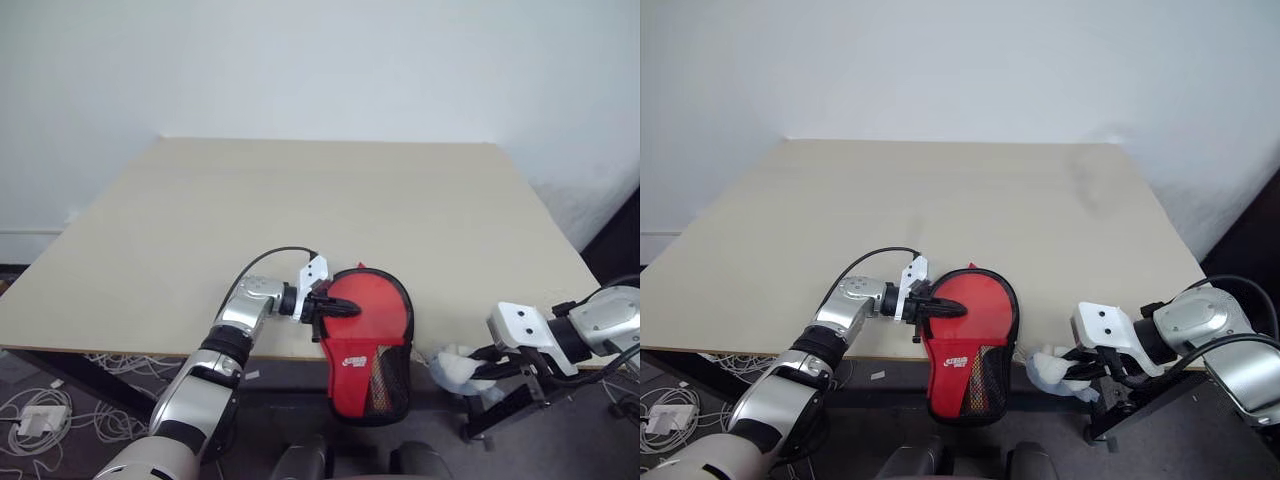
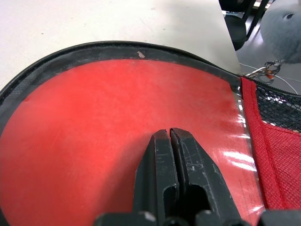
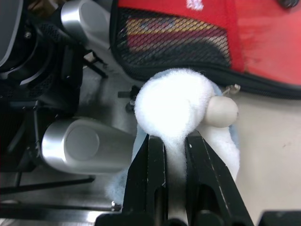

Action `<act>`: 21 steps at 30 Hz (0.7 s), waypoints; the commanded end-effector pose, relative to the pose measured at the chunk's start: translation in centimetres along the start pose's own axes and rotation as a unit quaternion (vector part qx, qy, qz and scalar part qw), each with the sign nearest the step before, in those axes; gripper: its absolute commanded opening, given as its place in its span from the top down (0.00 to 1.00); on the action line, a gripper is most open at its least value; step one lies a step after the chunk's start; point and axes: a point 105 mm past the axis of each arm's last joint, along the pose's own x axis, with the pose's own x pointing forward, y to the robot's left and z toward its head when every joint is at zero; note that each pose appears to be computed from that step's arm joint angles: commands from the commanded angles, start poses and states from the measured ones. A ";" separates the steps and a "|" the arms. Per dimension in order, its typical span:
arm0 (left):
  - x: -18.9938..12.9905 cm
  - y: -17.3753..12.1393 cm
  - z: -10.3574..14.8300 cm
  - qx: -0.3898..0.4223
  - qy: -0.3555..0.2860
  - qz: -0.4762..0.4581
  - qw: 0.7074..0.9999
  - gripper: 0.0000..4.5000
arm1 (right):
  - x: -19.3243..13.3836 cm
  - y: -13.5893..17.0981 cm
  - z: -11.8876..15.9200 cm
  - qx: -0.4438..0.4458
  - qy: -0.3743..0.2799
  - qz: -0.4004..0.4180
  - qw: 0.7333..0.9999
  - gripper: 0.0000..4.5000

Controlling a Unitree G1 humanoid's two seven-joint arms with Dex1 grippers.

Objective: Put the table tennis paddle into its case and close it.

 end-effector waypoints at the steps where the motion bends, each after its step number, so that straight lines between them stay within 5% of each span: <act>1: -0.4 -0.2 -2.3 -0.023 0.045 0.001 0.999 1.00 | -0.5 1.5 0.6 -0.018 0.001 0.034 0.999 0.99; 11: -0.2 -0.3 -2.2 -0.019 0.047 -0.005 0.999 1.00 | -1.0 3.4 -0.9 -0.027 0.028 0.061 0.997 0.99; 21: 0.0 -0.4 -2.1 -0.017 0.047 -0.010 0.999 1.00 | -0.4 -0.4 -2.4 -0.045 0.048 -0.043 0.997 0.99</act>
